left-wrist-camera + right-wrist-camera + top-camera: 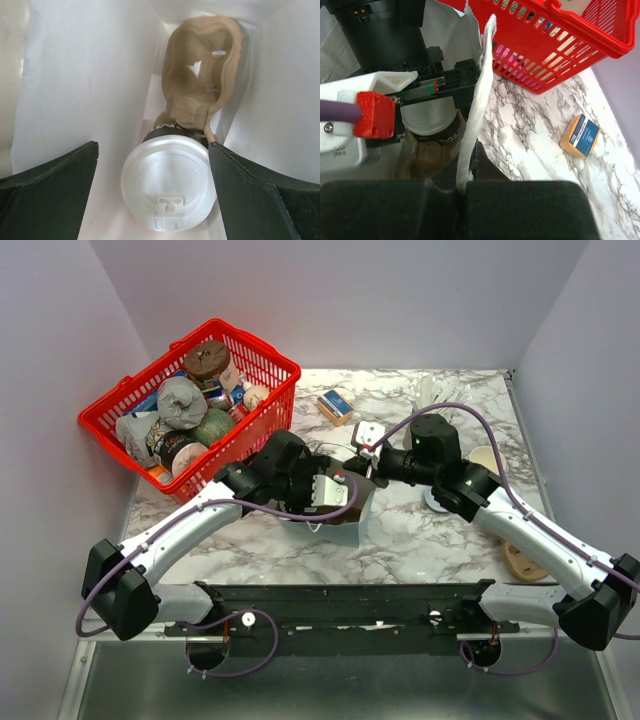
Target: Pack the takeout coffee
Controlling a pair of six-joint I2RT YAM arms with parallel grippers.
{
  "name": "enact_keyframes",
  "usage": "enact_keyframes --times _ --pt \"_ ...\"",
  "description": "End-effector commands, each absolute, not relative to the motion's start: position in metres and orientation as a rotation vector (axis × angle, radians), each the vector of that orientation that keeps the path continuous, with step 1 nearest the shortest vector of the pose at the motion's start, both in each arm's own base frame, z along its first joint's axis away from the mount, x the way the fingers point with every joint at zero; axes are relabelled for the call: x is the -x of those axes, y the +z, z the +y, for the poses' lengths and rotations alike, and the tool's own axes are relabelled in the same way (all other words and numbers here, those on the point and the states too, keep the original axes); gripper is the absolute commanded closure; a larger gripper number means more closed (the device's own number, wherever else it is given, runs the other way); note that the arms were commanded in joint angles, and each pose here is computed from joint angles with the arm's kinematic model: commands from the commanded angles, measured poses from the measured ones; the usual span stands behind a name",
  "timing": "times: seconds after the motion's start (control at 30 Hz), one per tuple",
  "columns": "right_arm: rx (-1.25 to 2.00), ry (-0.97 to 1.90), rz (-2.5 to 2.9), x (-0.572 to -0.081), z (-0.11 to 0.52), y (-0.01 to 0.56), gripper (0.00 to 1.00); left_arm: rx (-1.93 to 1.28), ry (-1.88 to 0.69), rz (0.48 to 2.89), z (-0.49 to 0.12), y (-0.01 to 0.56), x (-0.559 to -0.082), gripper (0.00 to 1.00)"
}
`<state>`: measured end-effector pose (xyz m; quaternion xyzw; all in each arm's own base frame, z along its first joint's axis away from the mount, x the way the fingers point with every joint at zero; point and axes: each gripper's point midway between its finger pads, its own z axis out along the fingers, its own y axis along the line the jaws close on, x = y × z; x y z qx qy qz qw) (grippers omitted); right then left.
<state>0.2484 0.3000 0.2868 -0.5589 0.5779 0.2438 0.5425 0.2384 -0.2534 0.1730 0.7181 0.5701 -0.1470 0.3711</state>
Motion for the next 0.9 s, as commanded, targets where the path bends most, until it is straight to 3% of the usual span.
enact_keyframes --times 0.0,0.17,0.4,0.7,0.8,0.83,0.87 --pt "1.324 0.580 1.300 -0.250 0.308 0.305 1.00 -1.767 -0.495 1.383 -0.265 0.187 -0.228 0.02" --pt "1.320 0.560 1.309 -0.256 0.309 0.305 0.99 -1.721 -0.576 1.351 -0.269 0.195 -0.221 0.02" --pt "1.307 0.541 1.357 -0.267 0.312 0.297 0.99 -1.553 -0.593 1.262 -0.279 0.245 -0.237 0.01" --pt "1.240 0.502 1.450 -0.295 0.307 0.291 0.99 -1.180 -0.643 1.322 -0.274 0.318 -0.265 0.02" --pt "1.229 0.490 1.478 -0.304 0.306 0.293 0.81 -1.058 -0.656 1.318 -0.271 0.347 -0.274 0.02" --pt "1.233 0.494 1.490 -0.304 0.305 0.294 0.61 -1.041 -0.656 1.316 -0.270 0.352 -0.276 0.02" --pt "1.233 0.503 1.492 -0.305 0.305 0.297 0.53 -1.025 -0.654 1.292 -0.270 0.367 -0.276 0.02"
